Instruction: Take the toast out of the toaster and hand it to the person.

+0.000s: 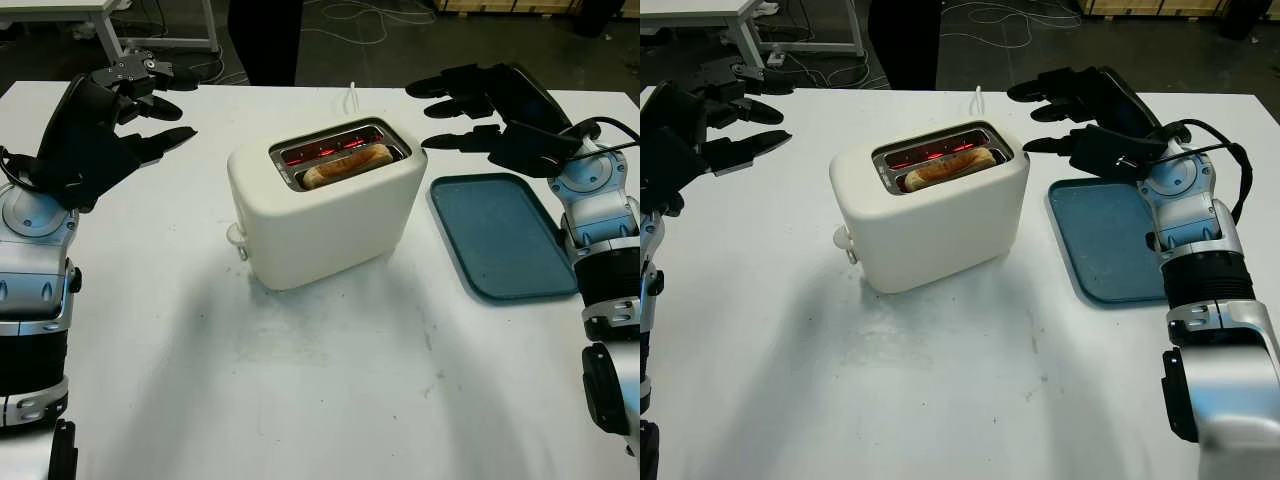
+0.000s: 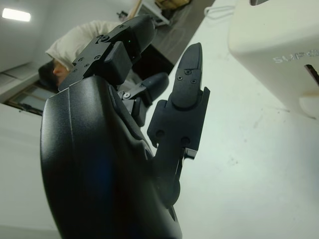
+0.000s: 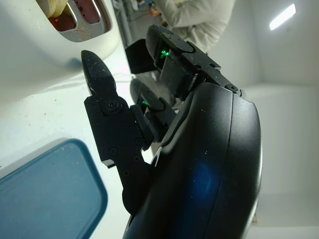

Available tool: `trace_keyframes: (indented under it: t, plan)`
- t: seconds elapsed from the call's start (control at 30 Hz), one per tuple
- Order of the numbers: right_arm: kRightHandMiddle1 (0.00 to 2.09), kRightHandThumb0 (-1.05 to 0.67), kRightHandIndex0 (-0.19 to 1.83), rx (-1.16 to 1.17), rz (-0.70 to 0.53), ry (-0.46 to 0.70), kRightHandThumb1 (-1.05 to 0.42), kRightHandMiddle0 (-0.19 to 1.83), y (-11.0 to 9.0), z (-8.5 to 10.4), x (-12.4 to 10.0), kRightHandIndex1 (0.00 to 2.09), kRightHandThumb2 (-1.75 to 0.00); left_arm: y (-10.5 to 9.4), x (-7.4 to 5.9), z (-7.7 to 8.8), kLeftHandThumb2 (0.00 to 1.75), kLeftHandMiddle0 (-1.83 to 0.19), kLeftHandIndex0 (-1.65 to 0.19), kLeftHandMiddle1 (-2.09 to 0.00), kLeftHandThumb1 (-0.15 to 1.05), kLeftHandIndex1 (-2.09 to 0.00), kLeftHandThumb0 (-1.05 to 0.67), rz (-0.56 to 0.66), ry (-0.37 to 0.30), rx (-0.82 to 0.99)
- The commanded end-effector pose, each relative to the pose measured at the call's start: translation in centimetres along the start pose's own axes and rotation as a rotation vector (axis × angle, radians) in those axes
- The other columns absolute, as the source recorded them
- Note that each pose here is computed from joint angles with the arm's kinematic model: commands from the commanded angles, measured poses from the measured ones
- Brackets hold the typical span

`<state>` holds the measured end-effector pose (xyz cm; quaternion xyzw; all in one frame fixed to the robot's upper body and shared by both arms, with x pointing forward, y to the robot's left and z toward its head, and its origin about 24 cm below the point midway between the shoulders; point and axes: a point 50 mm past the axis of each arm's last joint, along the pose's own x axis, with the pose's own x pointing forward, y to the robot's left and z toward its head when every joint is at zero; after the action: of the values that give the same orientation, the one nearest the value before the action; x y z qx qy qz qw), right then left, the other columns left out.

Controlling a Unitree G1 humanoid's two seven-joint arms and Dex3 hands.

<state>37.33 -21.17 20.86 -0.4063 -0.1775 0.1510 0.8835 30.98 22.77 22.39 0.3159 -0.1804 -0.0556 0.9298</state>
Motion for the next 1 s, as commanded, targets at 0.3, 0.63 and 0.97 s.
trace_keyframes:
  t: [0.3,0.63,0.97]
  plan:
    - [0.0,-0.32,0.86,-0.01,-0.011,-0.017,-0.78,0.76,-0.22,0.41,0.19,0.01,0.0,0.28,-0.09,0.16,0.12,-0.33,-0.44,-0.96,0.9,-0.59,-0.26,0.008,-0.007,0.003]
    - [0.01,-0.31,0.87,-0.016,-0.014,-0.023,-0.77,0.77,-0.24,0.39,0.17,0.01,0.0,0.33,-0.09,0.18,0.12,-0.35,-0.44,-0.96,0.9,-0.6,-0.26,0.005,-0.022,0.024]
    - [0.0,-0.34,0.87,-0.012,-0.011,-0.021,-0.77,0.77,-0.23,0.39,0.18,0.01,0.0,0.24,-0.09,0.16,0.11,-0.34,-0.43,-0.96,0.9,-0.6,-0.26,0.007,-0.014,0.012]
